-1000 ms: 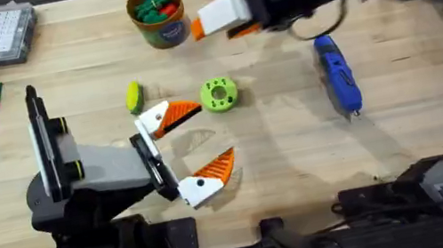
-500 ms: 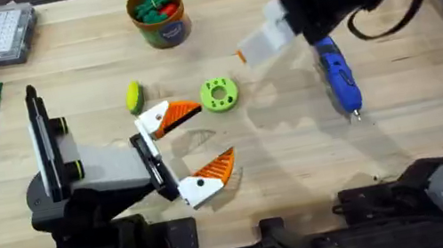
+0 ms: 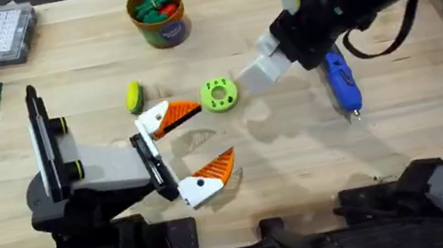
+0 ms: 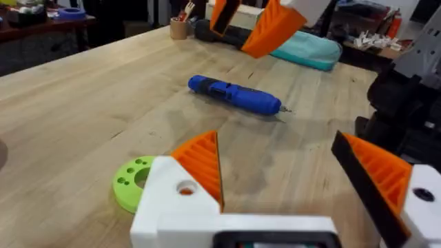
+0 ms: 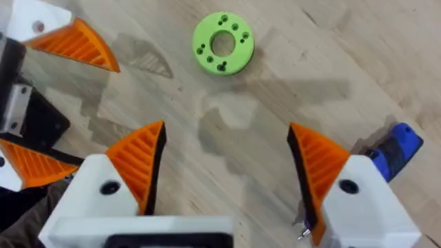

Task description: Pick up the gripper from the table and insert it into the empty holder that is missing its gripper. Then pick up a screw, insert it into the mounting hole, and use the screwdriver to tighten it. Finally, clean up the table by picking up the vegetable and placing it into the bucket.

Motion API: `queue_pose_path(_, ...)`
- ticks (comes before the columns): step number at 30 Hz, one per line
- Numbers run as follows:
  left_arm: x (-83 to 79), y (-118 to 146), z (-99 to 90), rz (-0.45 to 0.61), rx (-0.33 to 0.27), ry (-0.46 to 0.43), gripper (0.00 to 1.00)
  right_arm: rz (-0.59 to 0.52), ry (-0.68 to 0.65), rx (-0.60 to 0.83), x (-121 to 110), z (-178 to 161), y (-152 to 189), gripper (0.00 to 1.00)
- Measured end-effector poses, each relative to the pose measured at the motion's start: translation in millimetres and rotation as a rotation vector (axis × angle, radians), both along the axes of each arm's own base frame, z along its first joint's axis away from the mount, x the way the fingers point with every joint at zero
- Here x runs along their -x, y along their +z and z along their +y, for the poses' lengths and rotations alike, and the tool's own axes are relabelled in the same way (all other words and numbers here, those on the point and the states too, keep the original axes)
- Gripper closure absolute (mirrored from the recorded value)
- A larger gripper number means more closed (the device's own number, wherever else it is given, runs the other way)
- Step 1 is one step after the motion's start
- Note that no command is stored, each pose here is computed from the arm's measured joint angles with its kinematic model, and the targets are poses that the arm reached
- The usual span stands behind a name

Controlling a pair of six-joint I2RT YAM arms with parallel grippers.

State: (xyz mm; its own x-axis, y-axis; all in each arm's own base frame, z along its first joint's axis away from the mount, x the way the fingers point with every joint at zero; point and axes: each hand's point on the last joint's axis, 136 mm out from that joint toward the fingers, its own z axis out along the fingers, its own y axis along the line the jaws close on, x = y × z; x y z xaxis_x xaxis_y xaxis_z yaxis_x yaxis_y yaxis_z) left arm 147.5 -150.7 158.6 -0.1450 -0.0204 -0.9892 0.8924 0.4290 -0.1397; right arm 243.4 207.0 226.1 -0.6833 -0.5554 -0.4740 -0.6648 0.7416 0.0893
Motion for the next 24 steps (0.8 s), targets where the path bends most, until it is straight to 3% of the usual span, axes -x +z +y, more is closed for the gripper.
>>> queue_pose_path(5, 0.0, 0, 0.0, 0.000, 0.000, 0.000, 0.014, 0.045, -0.003, 0.040, 5, -5, -10, 0.011)
queue_pose_path(15, 0.0, 0, 0.0, 0.000, 0.000, 0.000, 0.015, 0.227, 0.019, 0.184, 6, 3, -69, 0.012)
queue_pose_path(24, 0.0, 0, 0.0, 0.000, 0.000, 0.000, 0.015, 0.232, 0.084, 0.191, 14, 14, -74, 0.011)
